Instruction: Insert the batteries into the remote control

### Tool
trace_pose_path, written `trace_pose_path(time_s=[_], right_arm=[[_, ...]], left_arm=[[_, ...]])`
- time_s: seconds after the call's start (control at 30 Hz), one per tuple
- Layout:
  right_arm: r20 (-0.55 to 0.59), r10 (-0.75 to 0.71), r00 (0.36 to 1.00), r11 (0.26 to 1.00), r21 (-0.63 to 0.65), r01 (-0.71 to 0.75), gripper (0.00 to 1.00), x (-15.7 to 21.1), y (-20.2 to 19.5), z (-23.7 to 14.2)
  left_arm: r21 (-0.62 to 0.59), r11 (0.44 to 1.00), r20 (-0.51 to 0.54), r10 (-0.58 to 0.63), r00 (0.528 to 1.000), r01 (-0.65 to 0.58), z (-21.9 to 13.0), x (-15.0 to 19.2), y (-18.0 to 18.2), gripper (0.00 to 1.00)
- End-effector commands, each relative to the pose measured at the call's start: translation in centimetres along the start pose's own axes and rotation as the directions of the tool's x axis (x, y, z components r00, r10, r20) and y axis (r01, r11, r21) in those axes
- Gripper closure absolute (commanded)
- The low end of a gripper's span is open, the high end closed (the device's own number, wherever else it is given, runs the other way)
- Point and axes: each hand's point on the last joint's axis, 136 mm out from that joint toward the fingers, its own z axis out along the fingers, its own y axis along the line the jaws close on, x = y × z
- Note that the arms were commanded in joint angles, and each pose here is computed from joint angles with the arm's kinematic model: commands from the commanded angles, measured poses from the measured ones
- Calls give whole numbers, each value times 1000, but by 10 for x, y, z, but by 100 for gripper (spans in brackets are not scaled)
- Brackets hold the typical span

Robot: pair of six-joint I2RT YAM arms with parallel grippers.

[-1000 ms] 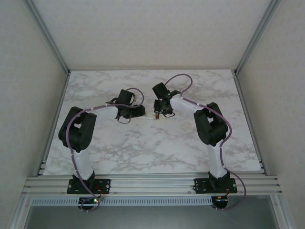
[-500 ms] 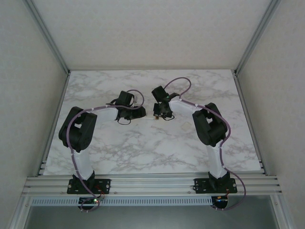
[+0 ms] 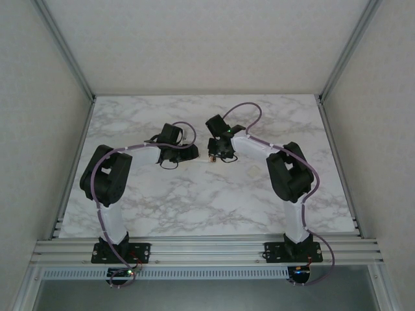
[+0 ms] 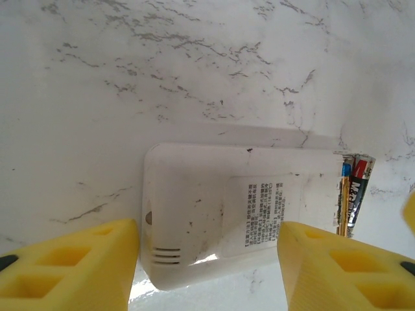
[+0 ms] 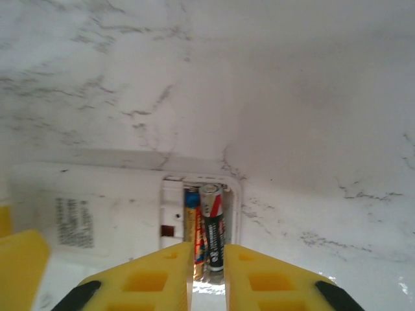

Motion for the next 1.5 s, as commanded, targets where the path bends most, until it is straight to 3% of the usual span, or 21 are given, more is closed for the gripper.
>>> trace_pose_path(time_s=[0.0, 0.37, 0.83, 1.07, 1.17, 1.37, 1.47], right_arm=[[28, 7, 1000, 1000, 10, -7, 80, -8, 3, -13], [-39, 7, 999, 998, 62, -4, 86, 5, -5, 23], [-102, 4, 995, 994, 112, 7, 92, 35, -21, 38], [-186, -10, 983, 992, 124, 34, 91, 69, -17, 57], [-181, -3, 983, 994, 109, 24, 91, 72, -15, 46], [-29, 7, 1000, 995, 100, -4, 87, 28, -14, -9], [3, 13, 1000, 997, 75, -13, 81, 14, -9, -19]], left_arm=[[0, 1000, 14, -10, 1000, 10, -4, -4, -1, 42], [-5, 1000, 7, -10, 1000, 10, -2, -2, 1, 42], [0, 1000, 13, -12, 1000, 12, -3, -4, -1, 42], [-1, 1000, 15, -14, 1000, 14, -4, -4, 0, 43], [-5, 1000, 14, -14, 1000, 14, -5, -3, 1, 43], [-12, 1000, 20, -8, 1000, 8, -8, -4, 1, 43], [-13, 1000, 21, -10, 1000, 11, -7, -4, 2, 43]])
